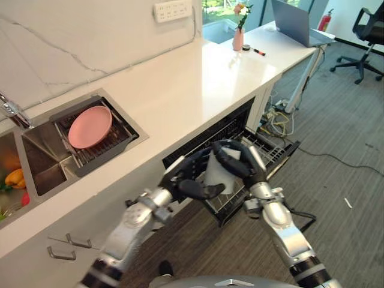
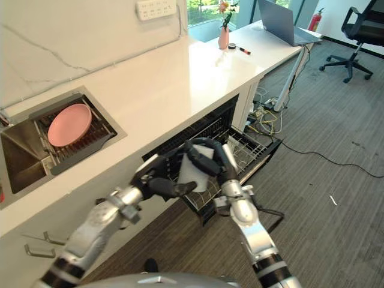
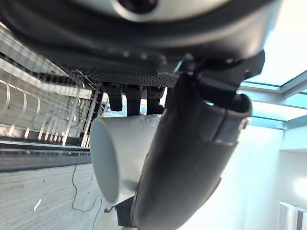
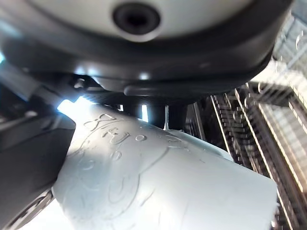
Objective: Place the dishes in the dishwasher.
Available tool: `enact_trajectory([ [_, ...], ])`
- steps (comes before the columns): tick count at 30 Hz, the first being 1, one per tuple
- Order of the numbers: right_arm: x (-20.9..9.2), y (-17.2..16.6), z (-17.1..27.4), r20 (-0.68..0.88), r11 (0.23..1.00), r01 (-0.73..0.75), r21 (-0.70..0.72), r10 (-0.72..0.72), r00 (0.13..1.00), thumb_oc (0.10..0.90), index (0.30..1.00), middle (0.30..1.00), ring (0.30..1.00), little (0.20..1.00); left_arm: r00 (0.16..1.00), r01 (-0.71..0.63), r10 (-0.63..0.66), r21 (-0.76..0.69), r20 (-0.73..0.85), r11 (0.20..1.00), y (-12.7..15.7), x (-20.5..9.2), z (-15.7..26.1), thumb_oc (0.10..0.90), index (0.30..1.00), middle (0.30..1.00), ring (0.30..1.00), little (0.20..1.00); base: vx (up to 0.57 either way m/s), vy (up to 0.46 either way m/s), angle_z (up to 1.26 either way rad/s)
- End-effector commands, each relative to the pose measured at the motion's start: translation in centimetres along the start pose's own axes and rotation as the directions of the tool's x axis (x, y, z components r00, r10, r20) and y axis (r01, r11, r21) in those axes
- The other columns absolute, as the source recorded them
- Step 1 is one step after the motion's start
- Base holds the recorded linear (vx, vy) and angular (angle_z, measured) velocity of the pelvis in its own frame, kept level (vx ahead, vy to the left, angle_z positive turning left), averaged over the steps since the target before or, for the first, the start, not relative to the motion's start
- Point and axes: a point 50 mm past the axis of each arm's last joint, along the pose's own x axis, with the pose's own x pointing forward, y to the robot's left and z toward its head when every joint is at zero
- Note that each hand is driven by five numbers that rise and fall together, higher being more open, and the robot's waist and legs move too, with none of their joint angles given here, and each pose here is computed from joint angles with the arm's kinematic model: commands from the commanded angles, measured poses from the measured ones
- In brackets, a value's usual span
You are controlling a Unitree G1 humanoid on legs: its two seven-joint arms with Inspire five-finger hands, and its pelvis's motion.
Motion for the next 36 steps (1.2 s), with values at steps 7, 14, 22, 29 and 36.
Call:
enact_trajectory([
  [7,0.4,-4.4,4.7,0.211,0.992,0.126,-0.022,-0.119,0.97,0.4,0.3,0.3,0.3,0.3,0.943,-0.224,0.152,0.227,0.295,0.948,3.6,2.2,5.5,0.8,0.9,0.9,0.9,0.9,0.0,0.009,-0.26],
  [14,0.6,-3.3,5.6,0.259,0.996,0.094,0.003,-0.092,0.961,0.4,0.3,0.3,0.3,0.3,0.929,-0.232,0.12,0.298,0.349,0.926,2.7,3.4,6.8,0.8,0.9,0.9,0.9,0.9,0.0,-0.001,0.0],
  [22,0.6,-2.3,6.7,0.326,0.997,0.072,-0.019,-0.062,0.943,0.4,0.3,0.3,0.3,0.3,0.884,-0.32,0.101,0.432,0.456,0.843,2.2,4.0,8.8,0.8,0.9,0.9,0.9,0.9,0.0,-0.003,0.01],
  [29,0.7,-2.2,7.0,0.337,0.997,0.066,-0.031,-0.052,0.94,0.4,0.3,0.3,0.3,0.3,0.881,-0.316,0.099,0.42,0.463,0.851,2.2,3.9,9.1,0.4,0.3,0.3,0.3,0.3,0.0,0.0,0.0],
  [36,0.6,-2.2,7.5,0.361,0.993,0.082,-0.08,-0.047,0.931,0.4,0.3,0.3,0.3,0.3,0.877,-0.321,0.096,0.426,0.471,0.846,2.3,3.8,9.2,0.4,0.3,0.3,0.3,0.3,0.0,0.0,0.0],
])
